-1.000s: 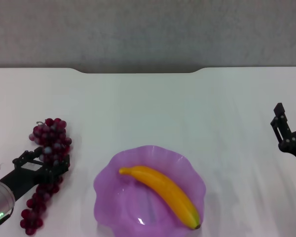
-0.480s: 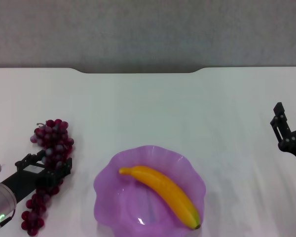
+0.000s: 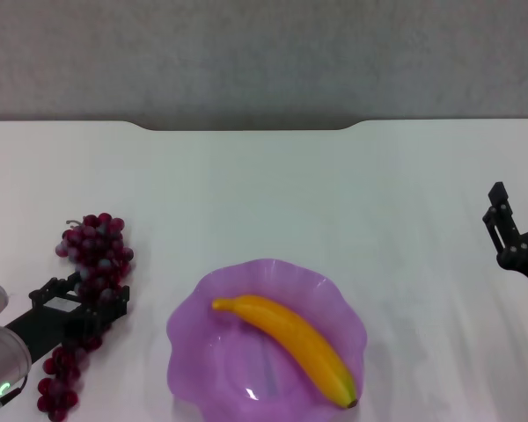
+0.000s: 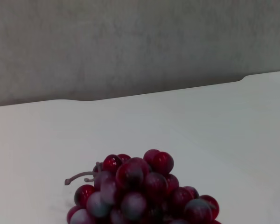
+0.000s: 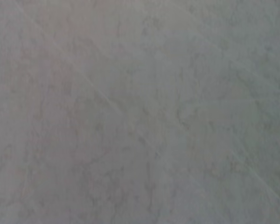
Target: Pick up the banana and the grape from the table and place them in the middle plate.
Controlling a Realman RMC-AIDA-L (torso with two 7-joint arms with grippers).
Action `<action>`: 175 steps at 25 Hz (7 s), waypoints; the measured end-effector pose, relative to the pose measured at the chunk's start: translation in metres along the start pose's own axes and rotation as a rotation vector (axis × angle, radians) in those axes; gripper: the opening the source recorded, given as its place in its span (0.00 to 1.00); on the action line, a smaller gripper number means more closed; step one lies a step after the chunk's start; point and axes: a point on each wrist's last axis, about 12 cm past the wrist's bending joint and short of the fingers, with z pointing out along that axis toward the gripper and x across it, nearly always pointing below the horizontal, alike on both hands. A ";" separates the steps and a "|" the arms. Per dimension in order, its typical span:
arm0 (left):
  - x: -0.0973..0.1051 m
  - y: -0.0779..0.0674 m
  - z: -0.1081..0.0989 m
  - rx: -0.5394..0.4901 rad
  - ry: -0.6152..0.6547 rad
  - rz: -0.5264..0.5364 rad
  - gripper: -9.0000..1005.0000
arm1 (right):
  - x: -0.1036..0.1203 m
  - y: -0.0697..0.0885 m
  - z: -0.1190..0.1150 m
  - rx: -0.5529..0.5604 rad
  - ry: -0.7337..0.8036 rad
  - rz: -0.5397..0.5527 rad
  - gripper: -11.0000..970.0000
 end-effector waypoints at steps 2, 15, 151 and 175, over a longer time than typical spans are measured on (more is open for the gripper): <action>0.000 0.000 0.001 -0.002 0.002 0.001 0.87 | 0.000 0.000 0.000 -0.001 -0.001 0.000 0.68; 0.001 0.006 0.001 -0.037 0.030 -0.003 0.84 | 0.000 0.003 0.003 -0.022 0.005 -0.002 0.68; -0.069 0.001 -0.061 0.351 -0.680 -0.080 0.25 | 0.008 0.001 0.004 -0.038 0.046 -0.031 0.64; -0.085 -0.082 -0.017 0.819 -0.530 0.159 0.25 | 0.006 0.004 0.012 -0.058 0.043 -0.032 0.63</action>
